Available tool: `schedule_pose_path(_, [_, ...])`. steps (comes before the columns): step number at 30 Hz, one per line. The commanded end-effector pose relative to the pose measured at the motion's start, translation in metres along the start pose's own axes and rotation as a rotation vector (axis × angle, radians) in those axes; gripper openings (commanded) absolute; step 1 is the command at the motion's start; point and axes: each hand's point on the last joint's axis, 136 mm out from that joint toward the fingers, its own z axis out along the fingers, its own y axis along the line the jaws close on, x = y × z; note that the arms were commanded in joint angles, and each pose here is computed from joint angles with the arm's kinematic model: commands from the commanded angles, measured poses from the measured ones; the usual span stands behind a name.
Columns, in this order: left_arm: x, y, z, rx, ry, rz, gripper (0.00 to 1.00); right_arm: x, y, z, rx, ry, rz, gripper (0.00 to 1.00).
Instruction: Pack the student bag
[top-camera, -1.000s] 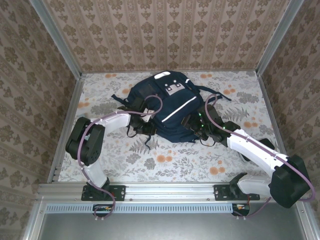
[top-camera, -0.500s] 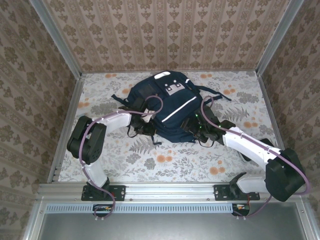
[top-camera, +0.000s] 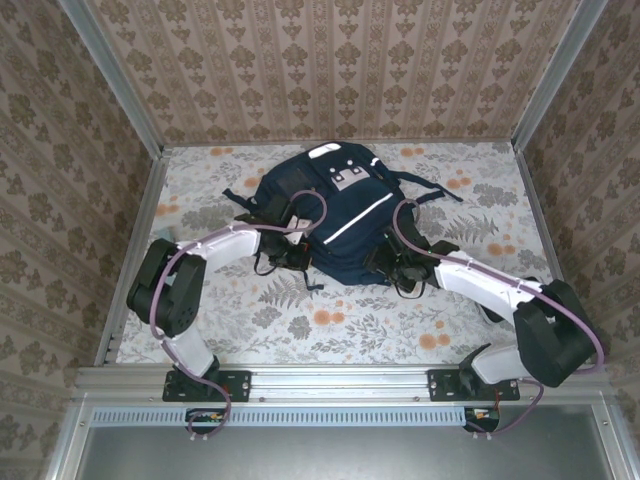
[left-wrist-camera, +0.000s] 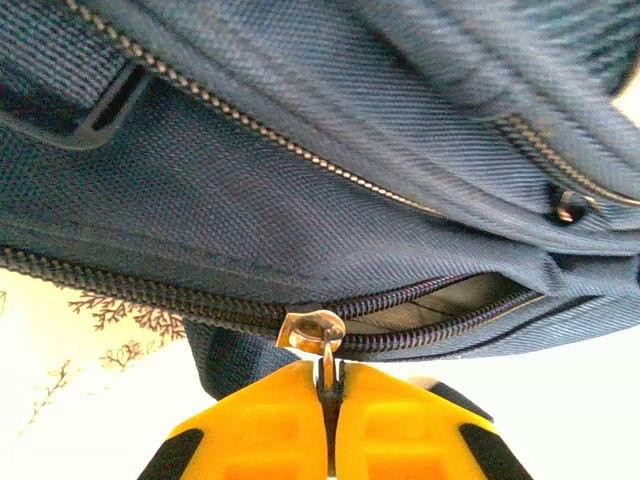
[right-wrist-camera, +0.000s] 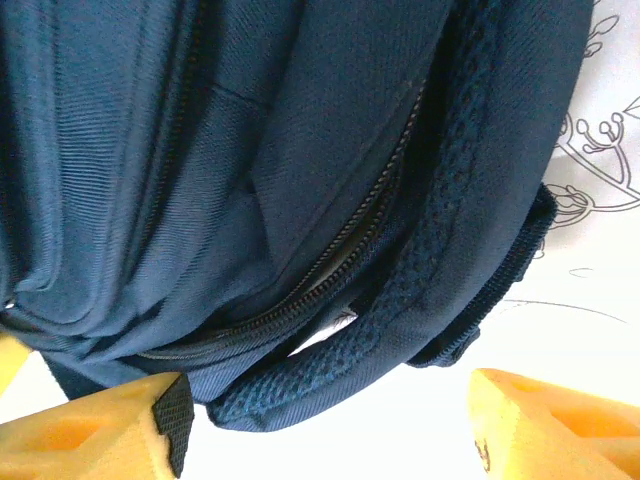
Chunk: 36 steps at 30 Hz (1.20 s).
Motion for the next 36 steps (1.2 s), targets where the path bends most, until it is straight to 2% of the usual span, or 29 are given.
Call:
schedule_pose_path(1, [0.003, -0.020, -0.010, 0.033, -0.022, 0.037, 0.00, 0.007, -0.006, 0.012, 0.030, 0.019, -0.001, 0.72])
schedule_pose_path(6, [0.011, -0.054, -0.004, 0.115, -0.032, 0.076, 0.00, 0.012, 0.003, 0.025, -0.013, 0.042, 0.009, 0.62])
schedule_pose_path(11, [0.013, -0.093, 0.003, 0.190, -0.051, 0.121, 0.00, 0.015, 0.019, 0.037, -0.095, 0.051, 0.025, 0.40])
schedule_pose_path(15, [0.008, -0.116, 0.003, 0.240, -0.089, 0.130, 0.00, 0.017, 0.033, 0.041, -0.171, 0.053, 0.037, 0.31])
schedule_pose_path(19, [0.007, -0.135, 0.009, 0.286, -0.100, 0.131, 0.00, 0.017, 0.043, 0.041, -0.228, 0.053, 0.048, 0.31])
schedule_pose_path(22, [0.006, -0.132, 0.010, 0.271, -0.100, 0.103, 0.08, 0.013, 0.036, 0.033, -0.204, 0.017, 0.054, 0.35])
schedule_pose_path(24, [0.007, -0.128, 0.006, 0.265, -0.105, 0.090, 0.17, 0.010, 0.026, 0.026, -0.174, -0.015, 0.054, 0.40])
schedule_pose_path(29, [0.006, -0.102, -0.015, 0.241, -0.134, 0.024, 0.48, 0.001, -0.002, -0.001, -0.057, -0.097, -0.010, 0.50])
schedule_pose_path(32, [0.004, -0.080, -0.032, 0.227, -0.170, -0.045, 0.61, 0.002, -0.008, -0.015, 0.006, -0.109, -0.097, 0.53])
schedule_pose_path(36, [-0.002, -0.050, -0.053, 0.183, -0.237, -0.151, 0.67, 0.007, 0.016, -0.030, 0.046, -0.134, -0.273, 0.55])
